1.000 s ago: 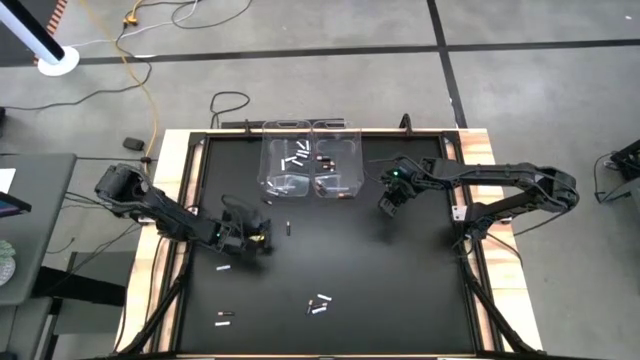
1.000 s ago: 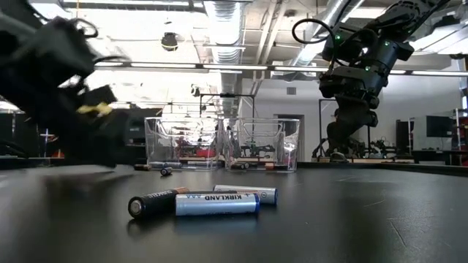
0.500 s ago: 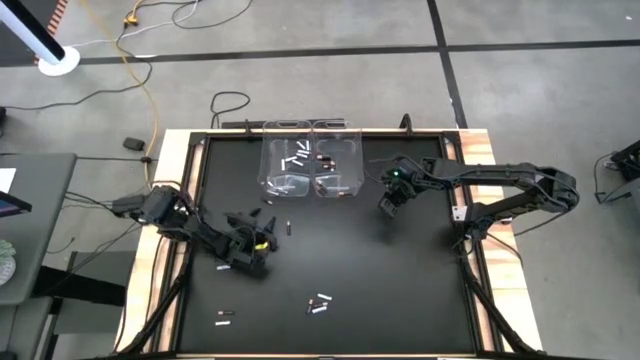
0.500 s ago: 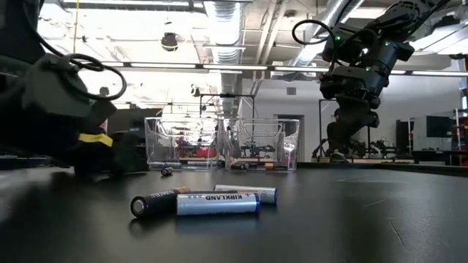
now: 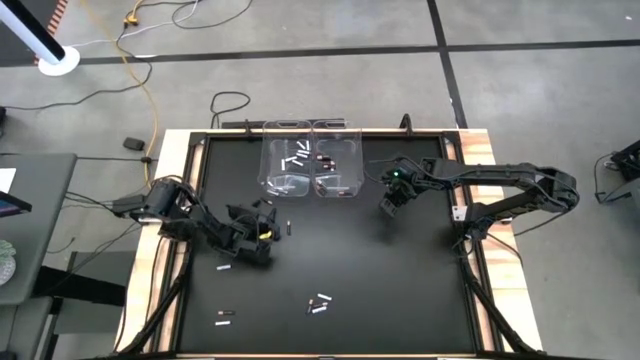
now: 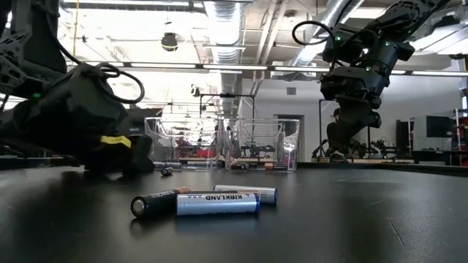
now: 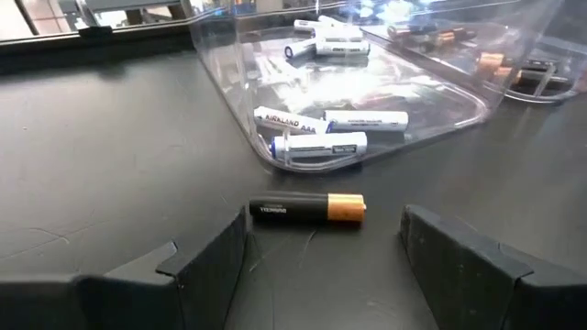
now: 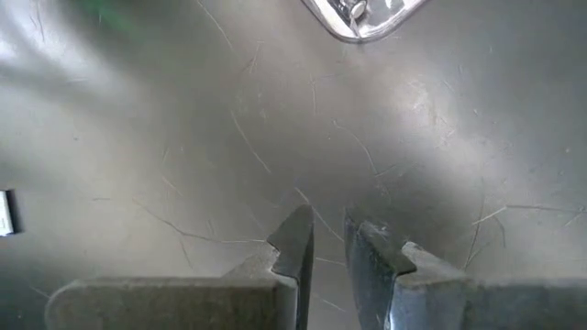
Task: Sort batteries
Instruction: Put the black battery into the right transparent bin
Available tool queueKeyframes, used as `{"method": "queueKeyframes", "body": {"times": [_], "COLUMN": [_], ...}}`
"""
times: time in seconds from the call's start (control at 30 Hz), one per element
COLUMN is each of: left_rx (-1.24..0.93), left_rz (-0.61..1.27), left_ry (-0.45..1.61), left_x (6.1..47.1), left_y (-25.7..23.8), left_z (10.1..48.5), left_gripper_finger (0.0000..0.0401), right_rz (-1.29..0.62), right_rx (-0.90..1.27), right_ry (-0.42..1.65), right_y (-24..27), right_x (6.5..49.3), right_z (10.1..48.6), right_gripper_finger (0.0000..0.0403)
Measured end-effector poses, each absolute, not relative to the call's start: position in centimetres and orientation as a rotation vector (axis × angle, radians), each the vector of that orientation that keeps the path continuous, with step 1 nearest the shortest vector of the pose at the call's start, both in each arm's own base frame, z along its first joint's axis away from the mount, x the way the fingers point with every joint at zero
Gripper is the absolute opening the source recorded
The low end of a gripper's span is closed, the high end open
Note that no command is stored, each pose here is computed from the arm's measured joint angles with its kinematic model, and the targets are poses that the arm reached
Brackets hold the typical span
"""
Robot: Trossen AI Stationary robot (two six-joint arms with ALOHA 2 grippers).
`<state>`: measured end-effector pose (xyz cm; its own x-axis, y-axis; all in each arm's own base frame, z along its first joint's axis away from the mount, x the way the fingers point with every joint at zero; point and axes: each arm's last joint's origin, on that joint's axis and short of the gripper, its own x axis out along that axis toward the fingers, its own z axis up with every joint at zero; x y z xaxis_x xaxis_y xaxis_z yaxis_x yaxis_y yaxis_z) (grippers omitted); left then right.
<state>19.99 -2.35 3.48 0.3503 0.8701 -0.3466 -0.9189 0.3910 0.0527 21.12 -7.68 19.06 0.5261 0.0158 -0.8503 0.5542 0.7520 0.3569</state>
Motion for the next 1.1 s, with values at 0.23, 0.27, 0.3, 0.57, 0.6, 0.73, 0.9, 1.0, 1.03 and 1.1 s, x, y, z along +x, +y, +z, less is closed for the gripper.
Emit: {"method": "queueKeyframes", "body": {"times": [0.23, 0.27, 0.3, 0.57, 0.6, 0.73, 0.9, 1.0, 1.03, 1.1], "left_rx": [-0.162, -0.162, -0.161, -0.168, -0.169, -0.173, -0.165, -0.166, -0.166, -0.168], "left_rz": [1.188, 1.188, 1.188, 1.191, 1.191, 1.196, 1.207, 1.210, 1.212, 1.221], "left_ry": [0.348, 0.350, 0.350, 0.347, 0.346, 0.342, 0.352, 0.383, 0.389, 0.390], "left_x": [20.1, 20.1, 20.1, 20.0, 20.0, 20.3, 21.3, 21.7, 21.7, 21.7], "left_y": [-1.8, -1.8, -1.8, -1.8, -1.8, -1.7, -1.4, -0.9, -0.8, -0.6], "left_z": [3.5, 3.5, 3.5, 3.5, 3.5, 3.5, 3.7, 3.8, 3.8, 3.8], "left_gripper_finger": [0.0286, 0.0286, 0.0286, 0.0286, 0.0286, 0.0286, 0.0286, 0.0286, 0.0286, 0.0286], "right_rz": [-0.351, -0.350, -0.350, -0.349, -0.349, -0.349, -0.349, -0.350, -0.350, -0.350], "right_rx": [0.662, 0.662, 0.661, 0.660, 0.659, 0.660, 0.660, 0.660, 0.660, 0.661], "right_ry": [0.973, 0.971, 0.971, 0.972, 0.972, 0.972, 0.972, 0.973, 0.973, 0.972], "right_y": [-7.7, -7.7, -7.7, -7.7, -7.7, -7.7, -7.7, -7.7, -7.7, -7.7], "right_x": [21.2, 21.2, 21.2, 21.2, 21.2, 21.2, 21.2, 21.2, 21.2, 21.2], "right_z": [19.1, 19.1, 19.1, 19.1, 19.1, 19.1, 19.1, 19.1, 19.1, 19.1], "right_gripper_finger": [0.0082, 0.0082, 0.0082, 0.0082, 0.0082, 0.0082, 0.0082, 0.0082, 0.0082, 0.0082]}}
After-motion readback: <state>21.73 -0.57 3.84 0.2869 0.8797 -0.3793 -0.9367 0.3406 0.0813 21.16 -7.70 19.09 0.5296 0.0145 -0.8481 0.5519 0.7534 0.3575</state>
